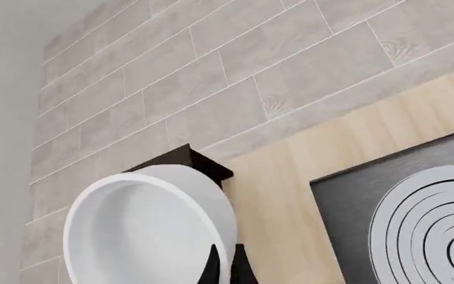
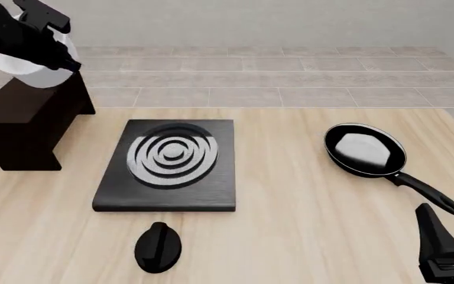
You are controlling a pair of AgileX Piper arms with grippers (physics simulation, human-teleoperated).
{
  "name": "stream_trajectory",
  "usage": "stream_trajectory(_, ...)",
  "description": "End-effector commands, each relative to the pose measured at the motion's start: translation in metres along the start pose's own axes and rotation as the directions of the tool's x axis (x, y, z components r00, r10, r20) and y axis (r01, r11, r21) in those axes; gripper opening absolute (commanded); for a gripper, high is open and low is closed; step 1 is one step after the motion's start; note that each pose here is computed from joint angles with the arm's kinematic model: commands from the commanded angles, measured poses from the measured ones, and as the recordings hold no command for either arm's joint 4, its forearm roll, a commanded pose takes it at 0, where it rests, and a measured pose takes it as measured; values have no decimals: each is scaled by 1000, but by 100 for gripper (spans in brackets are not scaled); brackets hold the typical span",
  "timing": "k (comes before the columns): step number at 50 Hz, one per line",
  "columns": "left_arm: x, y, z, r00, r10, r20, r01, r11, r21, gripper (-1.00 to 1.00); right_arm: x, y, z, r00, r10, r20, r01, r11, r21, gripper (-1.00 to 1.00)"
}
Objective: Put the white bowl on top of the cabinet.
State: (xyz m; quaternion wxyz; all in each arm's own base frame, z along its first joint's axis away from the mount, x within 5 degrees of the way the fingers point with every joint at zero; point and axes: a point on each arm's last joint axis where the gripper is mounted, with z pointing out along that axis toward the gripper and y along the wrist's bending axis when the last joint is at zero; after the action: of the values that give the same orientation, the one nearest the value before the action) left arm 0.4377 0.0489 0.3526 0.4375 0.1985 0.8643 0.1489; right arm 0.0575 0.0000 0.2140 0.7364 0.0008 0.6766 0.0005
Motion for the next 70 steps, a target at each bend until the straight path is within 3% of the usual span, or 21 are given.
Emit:
stream_trajectory(1, 21, 37, -10, 998, -67, -15, 66, 993, -94, -100, 0, 0, 0, 1000, 0, 0, 0, 1000, 0, 100)
stream_trajectory(4, 32, 44, -6, 997, -67, -38, 63, 992, -105, -100, 0, 0, 0, 1000, 0, 0, 0, 1000, 0, 100)
stream_trajectory(8, 29, 40, -3, 995, -87, -45, 83, 993, -89, -100, 0, 0, 0, 1000, 0, 0, 0, 1000, 0, 100)
stream_trajectory(10, 33, 57, -3, 995, -82, -48, 76, 990, -121, -100, 0, 0, 0, 1000, 0, 0, 0, 1000, 0, 100)
stream_trajectory(16, 38, 70, 4, 990, -126, -68, 116, 984, -136, -100, 0, 0, 0, 1000, 0, 0, 0, 1000, 0, 100)
stream_trajectory(20, 41, 61, 17, 979, -185, -91, 175, 979, -108, -100, 0, 0, 0, 1000, 0, 0, 0, 1000, 0, 100)
stream_trajectory(33, 54, 69, 41, 972, -210, -106, 197, 973, -121, -100, 0, 0, 0, 1000, 0, 0, 0, 1000, 0, 100)
stream_trajectory(37, 50, 66, 44, 966, -238, -98, 226, 967, -117, -100, 0, 0, 0, 1000, 0, 0, 0, 1000, 0, 100)
stream_trajectory(42, 56, 54, 54, 966, -231, -116, 220, 971, -96, -100, 0, 0, 0, 1000, 0, 0, 0, 1000, 0, 100)
stream_trajectory(43, 60, 45, 57, 974, -184, -131, 175, 982, -76, -100, 0, 0, 0, 1000, 0, 0, 0, 1000, 0, 100)
stream_trajectory(44, 60, 45, 57, 974, -184, -131, 175, 982, -76, -100, 0, 0, 0, 1000, 0, 0, 0, 1000, 0, 100)
stream_trajectory(53, 61, 28, 71, 958, -240, -156, 235, 971, -46, -100, 0, 0, 0, 1000, 0, 0, 0, 1000, 0, 100)
stream_trajectory(66, 61, 33, 70, 956, -244, -164, 239, 970, -50, -100, 0, 0, 0, 1000, 0, 0, 0, 1000, 0, 100)
stream_trajectory(67, 61, 33, 70, 956, -242, -166, 238, 970, -48, 100, 0, 0, 0, 1000, 0, 0, 0, 1000, 0, 100)
stream_trajectory(70, 59, 36, 68, 958, -236, -163, 231, 972, -52, 100, 0, 0, 0, 1000, 0, 0, 0, 1000, 0, 100)
